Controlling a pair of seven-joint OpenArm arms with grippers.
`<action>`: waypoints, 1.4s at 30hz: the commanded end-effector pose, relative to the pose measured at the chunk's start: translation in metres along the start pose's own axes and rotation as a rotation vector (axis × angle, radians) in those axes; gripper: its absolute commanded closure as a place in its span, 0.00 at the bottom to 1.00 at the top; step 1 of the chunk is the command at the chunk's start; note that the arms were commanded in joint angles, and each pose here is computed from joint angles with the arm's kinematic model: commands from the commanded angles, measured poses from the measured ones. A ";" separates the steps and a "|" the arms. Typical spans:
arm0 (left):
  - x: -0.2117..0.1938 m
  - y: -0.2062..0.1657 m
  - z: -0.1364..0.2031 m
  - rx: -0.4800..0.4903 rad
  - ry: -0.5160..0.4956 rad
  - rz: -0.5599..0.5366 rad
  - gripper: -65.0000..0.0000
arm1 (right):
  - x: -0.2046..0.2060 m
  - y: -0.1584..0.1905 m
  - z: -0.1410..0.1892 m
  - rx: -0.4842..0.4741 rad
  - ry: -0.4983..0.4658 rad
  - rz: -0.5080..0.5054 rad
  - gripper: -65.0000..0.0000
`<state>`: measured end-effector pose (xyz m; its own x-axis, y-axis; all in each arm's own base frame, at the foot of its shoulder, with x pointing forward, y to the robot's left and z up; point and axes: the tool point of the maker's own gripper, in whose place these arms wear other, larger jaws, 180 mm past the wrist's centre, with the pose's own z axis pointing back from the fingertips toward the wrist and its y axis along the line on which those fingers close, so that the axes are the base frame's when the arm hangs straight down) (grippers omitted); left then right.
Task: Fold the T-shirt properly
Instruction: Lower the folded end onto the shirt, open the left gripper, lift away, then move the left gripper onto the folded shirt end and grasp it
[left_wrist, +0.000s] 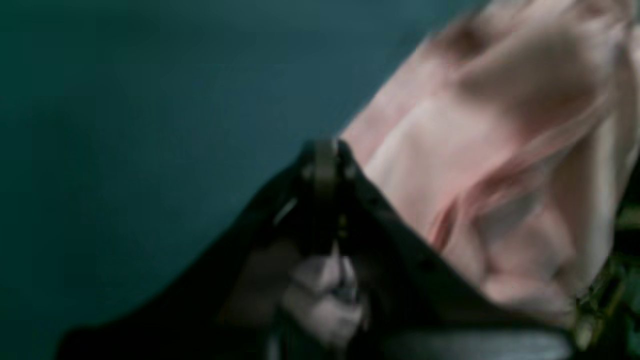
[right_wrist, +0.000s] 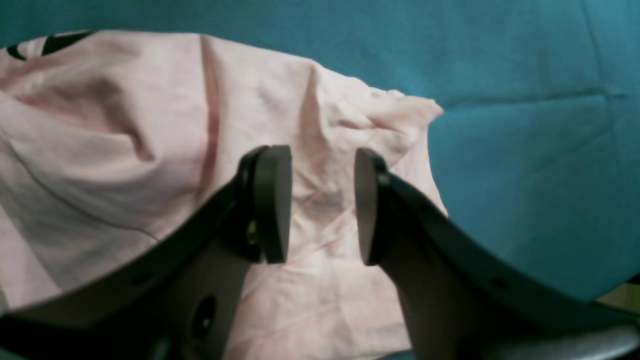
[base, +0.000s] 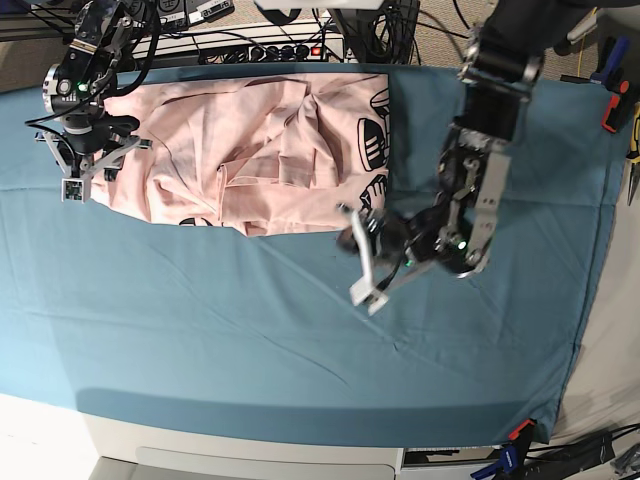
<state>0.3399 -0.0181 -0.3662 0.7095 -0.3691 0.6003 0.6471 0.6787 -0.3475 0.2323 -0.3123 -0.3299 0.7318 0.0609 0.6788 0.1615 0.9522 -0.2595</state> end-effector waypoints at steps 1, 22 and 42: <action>0.011 -0.004 0.005 -0.021 -0.036 -0.012 1.00 | 0.013 -0.006 0.003 -0.015 -0.048 0.004 0.67; -0.026 -0.036 0.017 -0.003 -0.065 -0.039 1.00 | 0.012 -0.005 0.002 -0.014 -0.046 0.002 0.67; -0.049 -0.063 0.012 -0.100 -0.064 0.012 1.00 | 0.013 -0.005 0.002 -0.013 -0.047 0.002 0.67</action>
<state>0.2535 -0.0303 -0.3786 0.7239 -0.3391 0.6009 0.6497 0.6282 -0.4282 0.2322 -0.3117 -0.3302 0.7315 0.0589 0.6793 0.1621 0.9527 -0.2572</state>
